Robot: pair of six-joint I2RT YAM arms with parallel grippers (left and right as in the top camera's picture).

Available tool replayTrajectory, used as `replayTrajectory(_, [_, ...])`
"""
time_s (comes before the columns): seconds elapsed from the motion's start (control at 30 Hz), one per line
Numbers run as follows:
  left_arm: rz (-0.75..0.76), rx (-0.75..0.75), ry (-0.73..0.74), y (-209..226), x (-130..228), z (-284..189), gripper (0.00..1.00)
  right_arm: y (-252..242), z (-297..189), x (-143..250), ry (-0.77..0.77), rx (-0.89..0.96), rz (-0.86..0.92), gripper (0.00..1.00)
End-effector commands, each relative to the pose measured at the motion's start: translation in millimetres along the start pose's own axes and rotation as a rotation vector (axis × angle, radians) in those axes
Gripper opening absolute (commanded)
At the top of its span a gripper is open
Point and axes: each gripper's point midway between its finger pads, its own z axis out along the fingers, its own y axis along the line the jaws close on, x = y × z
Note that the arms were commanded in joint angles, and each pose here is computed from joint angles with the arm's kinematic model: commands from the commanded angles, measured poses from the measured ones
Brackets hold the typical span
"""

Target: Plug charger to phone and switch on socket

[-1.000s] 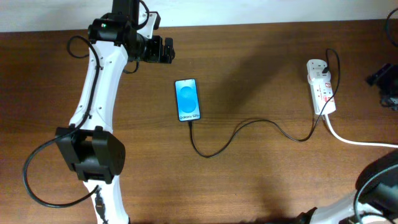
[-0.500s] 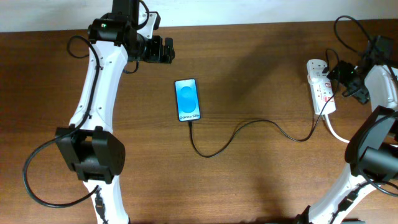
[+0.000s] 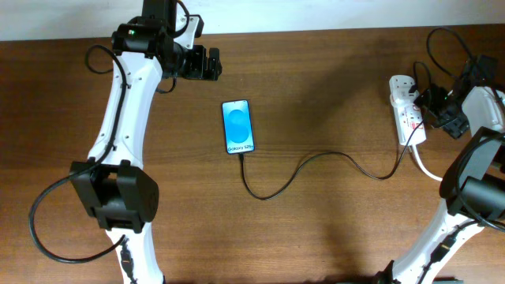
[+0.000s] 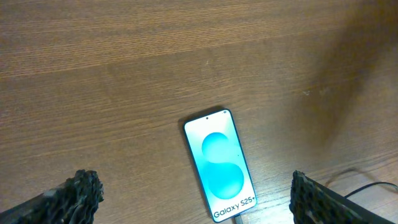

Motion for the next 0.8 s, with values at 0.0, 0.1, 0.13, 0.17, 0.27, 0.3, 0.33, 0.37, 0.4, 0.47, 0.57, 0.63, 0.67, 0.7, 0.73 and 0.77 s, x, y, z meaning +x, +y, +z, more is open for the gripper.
replayTrajectory(0.0, [0.033,0.012,-0.056,-9,-10,-24,0.99,3,9,7,0.036,-0.010,0.004,0.98])
replayTrajectory(0.1, [0.033,0.012,-0.056,-9,-10,-24,0.99,0,25,21,0.093,-0.005,0.007,0.98])
replayTrajectory(0.13, [0.032,0.012,-0.056,-9,-10,-24,0.99,0,29,24,0.107,-0.008,0.008,0.98])
replayTrajectory(0.17, [0.032,0.012,-0.056,-9,-10,-24,0.99,0,31,26,0.116,-0.012,0.009,0.98])
replayTrajectory(0.27, [0.032,0.012,-0.055,-9,-10,-24,0.99,6,30,33,0.150,-0.051,0.012,0.98])
replayTrajectory(0.3, [0.032,0.012,-0.055,-9,-10,-24,0.99,9,30,36,0.165,-0.068,-0.003,0.99])
replayTrajectory(0.33, [0.033,0.012,-0.056,-9,-10,-24,0.99,11,29,39,0.173,-0.068,-0.013,0.98])
replayTrajectory(0.37, [0.032,0.012,-0.056,-9,-10,-24,0.99,11,29,41,0.177,-0.064,-0.016,0.98])
replayTrajectory(0.4, [0.033,0.012,-0.056,-9,-10,-24,0.99,13,29,43,0.184,-0.063,-0.020,0.98])
replayTrajectory(0.47, [0.033,0.012,-0.056,-9,-10,-24,1.00,15,29,47,0.190,-0.043,-0.040,0.98])
replayTrajectory(0.57, [0.033,0.012,-0.055,-9,-10,-24,0.99,19,29,52,0.197,-0.030,-0.075,0.98])
replayTrajectory(0.63, [0.033,0.012,-0.055,-9,-10,-24,0.99,17,29,54,0.203,-0.021,-0.076,0.98])
replayTrajectory(0.67, [0.032,0.012,-0.055,-9,-10,-24,0.99,15,29,55,0.204,-0.007,-0.078,0.98])
replayTrajectory(0.7, [0.032,0.012,-0.056,-9,-10,-24,0.99,15,29,56,0.207,-0.001,-0.085,0.99])
replayTrajectory(0.73, [0.032,0.012,-0.056,-9,-10,-24,0.99,16,29,58,0.211,0.000,-0.087,0.98])
replayTrajectory(0.77, [0.033,0.012,-0.056,-9,-10,-24,0.99,18,29,59,0.212,-0.001,-0.095,0.98])
